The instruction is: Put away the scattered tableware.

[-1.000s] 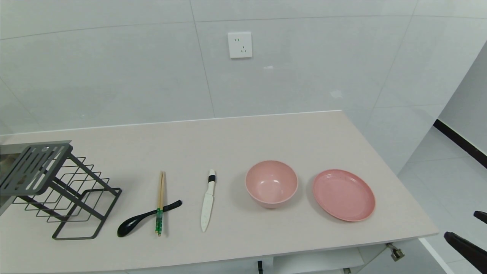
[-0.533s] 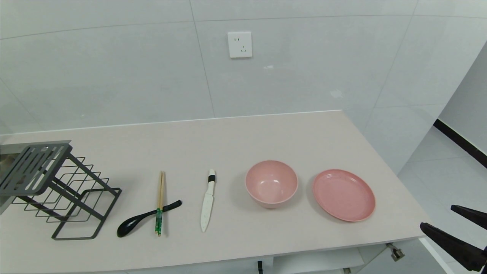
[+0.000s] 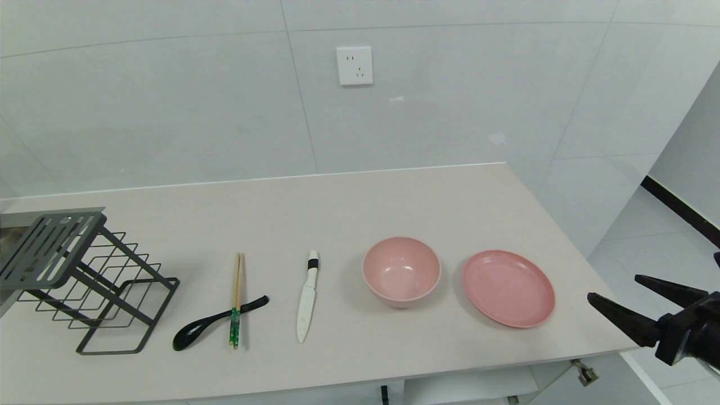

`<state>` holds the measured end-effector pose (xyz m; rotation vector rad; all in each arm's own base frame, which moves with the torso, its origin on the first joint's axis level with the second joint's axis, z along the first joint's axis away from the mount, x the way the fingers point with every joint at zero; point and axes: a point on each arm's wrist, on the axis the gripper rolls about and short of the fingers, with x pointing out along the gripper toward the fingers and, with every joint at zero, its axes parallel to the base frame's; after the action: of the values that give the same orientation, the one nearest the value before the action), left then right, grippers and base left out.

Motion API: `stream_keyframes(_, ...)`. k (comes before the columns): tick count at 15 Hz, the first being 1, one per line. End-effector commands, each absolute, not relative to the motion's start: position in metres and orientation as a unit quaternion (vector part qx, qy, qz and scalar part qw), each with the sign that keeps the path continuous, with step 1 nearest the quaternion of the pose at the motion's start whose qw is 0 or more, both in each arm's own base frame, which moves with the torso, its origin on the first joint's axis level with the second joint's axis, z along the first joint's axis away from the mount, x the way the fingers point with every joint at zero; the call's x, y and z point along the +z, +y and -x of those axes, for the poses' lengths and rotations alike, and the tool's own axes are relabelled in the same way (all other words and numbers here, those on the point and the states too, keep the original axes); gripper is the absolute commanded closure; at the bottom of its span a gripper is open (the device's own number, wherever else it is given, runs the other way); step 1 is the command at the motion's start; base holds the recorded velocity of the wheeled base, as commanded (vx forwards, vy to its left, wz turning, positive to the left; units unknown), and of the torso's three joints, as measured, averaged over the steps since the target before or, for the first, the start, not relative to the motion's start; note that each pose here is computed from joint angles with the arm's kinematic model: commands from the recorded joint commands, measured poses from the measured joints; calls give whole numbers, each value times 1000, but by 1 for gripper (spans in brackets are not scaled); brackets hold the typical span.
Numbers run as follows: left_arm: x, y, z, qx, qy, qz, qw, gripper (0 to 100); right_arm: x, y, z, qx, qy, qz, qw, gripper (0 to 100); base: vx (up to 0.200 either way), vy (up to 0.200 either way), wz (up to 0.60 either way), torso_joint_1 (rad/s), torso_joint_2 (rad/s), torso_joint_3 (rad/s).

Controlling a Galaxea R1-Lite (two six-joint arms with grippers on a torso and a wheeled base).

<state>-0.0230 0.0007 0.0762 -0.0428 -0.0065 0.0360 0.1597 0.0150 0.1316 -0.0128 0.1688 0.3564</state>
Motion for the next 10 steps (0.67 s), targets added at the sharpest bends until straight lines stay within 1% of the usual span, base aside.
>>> stream_keyframes(1,76,1,23,18,-3,22,1000,0,111,13,-182,171,123,5,978,0,0,0,0,0,0,0)
stream_keyframes(6,76,1,23,18,-3,22,1000,0,92,14,-204,172,143,2,975,0,0,0,0,0,0,0)
stream_keyframes(10,76,1,23,18,-3,22,1000,0,83,15,-221,171,160,0,972,0,0,0,0,0,0,0)
